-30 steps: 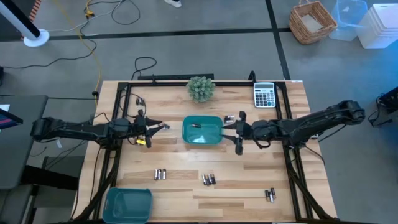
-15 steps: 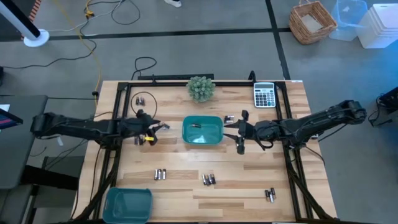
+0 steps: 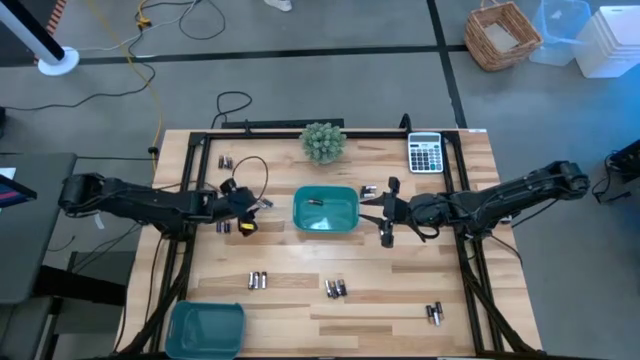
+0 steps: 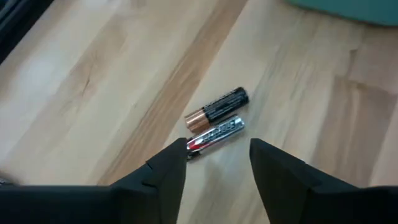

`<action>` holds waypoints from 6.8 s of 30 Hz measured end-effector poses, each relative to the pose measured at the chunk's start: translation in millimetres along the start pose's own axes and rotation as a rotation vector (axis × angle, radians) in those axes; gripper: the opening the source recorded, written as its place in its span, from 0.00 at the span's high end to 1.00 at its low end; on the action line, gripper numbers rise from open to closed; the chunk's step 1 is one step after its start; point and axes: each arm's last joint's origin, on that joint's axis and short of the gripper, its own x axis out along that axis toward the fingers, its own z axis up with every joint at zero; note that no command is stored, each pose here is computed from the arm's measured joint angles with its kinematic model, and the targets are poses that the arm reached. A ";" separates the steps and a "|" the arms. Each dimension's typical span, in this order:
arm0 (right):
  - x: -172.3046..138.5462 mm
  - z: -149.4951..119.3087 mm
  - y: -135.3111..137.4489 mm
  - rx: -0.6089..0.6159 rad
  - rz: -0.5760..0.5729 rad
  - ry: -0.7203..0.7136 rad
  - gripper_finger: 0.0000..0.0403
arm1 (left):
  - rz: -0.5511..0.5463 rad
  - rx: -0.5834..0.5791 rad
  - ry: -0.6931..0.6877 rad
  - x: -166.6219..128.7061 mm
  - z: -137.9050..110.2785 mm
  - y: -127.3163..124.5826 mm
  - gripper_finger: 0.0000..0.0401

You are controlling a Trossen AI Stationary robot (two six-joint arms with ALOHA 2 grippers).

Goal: Sort batteries
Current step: Put the silver battery into the blue bin

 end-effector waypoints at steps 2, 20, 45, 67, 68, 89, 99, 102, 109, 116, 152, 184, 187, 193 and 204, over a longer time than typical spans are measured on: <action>0.0 -0.1 0.0 0.002 0.000 0.001 0.58 | 0.012 0.014 0.019 3.8 0.7 0.8 0.54; 0.0 -1.0 0.1 0.000 0.001 0.010 0.58 | -0.068 0.102 0.083 24.9 4.0 14.9 0.51; 1.1 -2.6 -2.8 0.007 -0.008 0.026 0.58 | -0.118 0.069 0.153 41.3 -1.7 18.1 0.64; 1.1 -3.0 -2.7 0.006 -0.008 0.030 0.58 | -0.207 0.024 0.179 40.6 -4.0 15.3 0.84; 1.1 -3.0 -2.7 0.006 -0.008 0.030 0.58 | -0.207 0.024 0.179 40.6 -4.0 15.3 0.85; 1.1 -2.9 -2.8 0.006 -0.012 0.030 0.58 | -0.231 0.075 0.171 40.3 -3.9 14.5 0.98; 1.1 -2.9 -2.8 0.012 -0.012 0.030 0.58 | -0.396 0.099 0.085 32.3 23.4 -0.1 0.73; 1.1 -2.9 -2.8 0.012 -0.012 0.030 0.58 | -0.485 0.146 0.037 22.9 35.2 -16.6 0.61; 0.9 -2.9 -2.1 0.019 -0.009 0.029 0.58 | -0.718 0.261 -0.045 -25.4 43.9 -84.4 0.50; 0.9 -2.9 -2.1 0.025 -0.009 0.029 0.58 | -0.705 0.242 -0.179 -75.3 25.8 -151.4 0.49; -32.8 3.2 58.8 0.064 0.195 -0.057 0.58 | -0.518 0.392 0.083 -83.5 -22.6 -349.8 0.48; -37.7 2.4 64.3 0.059 0.182 -0.059 0.58 | -0.492 0.346 0.178 -72.0 -19.9 -343.4 0.87; -37.6 2.4 64.1 0.059 0.181 -0.059 0.58 | -0.496 0.352 0.181 -72.0 -19.6 -343.3 0.88; -37.6 2.2 64.1 0.056 0.181 -0.057 0.58 | -0.499 0.382 0.174 -71.8 -19.3 -343.3 0.88; -37.6 2.0 64.1 0.048 0.181 -0.056 0.58 | -0.512 0.389 0.136 -80.5 -9.2 -338.7 0.89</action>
